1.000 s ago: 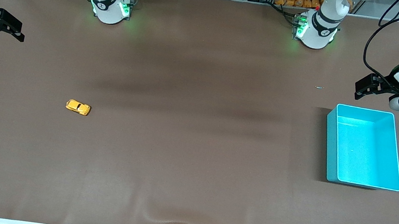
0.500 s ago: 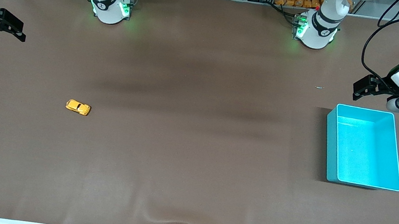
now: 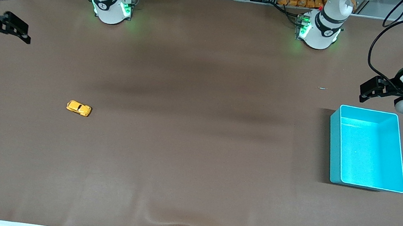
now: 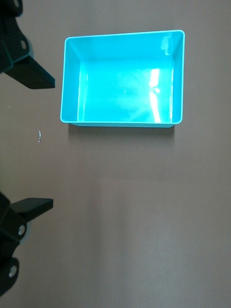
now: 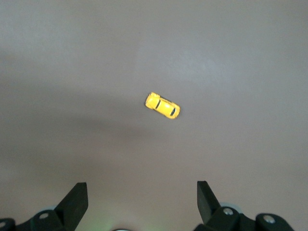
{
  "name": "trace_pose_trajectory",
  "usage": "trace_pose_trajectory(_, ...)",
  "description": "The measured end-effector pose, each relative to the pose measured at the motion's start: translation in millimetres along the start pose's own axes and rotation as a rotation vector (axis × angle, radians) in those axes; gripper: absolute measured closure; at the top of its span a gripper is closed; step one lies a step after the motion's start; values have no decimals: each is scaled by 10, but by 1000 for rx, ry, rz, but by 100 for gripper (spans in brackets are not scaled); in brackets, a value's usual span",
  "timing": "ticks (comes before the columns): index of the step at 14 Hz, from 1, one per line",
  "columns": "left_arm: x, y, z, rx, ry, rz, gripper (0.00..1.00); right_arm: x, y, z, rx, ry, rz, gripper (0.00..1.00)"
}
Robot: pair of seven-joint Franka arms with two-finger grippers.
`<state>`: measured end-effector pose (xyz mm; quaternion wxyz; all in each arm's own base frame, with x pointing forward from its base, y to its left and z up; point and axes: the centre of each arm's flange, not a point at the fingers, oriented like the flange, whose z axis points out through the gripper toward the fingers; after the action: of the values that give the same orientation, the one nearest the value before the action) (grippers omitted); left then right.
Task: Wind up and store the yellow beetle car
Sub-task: 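Reach the right gripper over the yellow beetle car, then lower the right gripper and close it on the yellow car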
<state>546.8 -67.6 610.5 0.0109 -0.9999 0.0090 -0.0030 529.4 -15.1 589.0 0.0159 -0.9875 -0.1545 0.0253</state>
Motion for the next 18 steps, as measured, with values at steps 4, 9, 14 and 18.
trace_pose_trajectory(4,-17,158,23,1,-7,28,0,70,96,1189,3,-15,-309,0)
trace_pose_trajectory(9,31,428,230,3,-46,30,0,123,41,2458,-67,-37,-871,0)
trace_pose_trajectory(14,75,423,324,3,-62,25,0,267,18,3228,-37,-93,-1102,0)
trace_pose_trajectory(18,85,426,349,3,-66,25,0,329,40,3489,-59,-94,-1155,0)
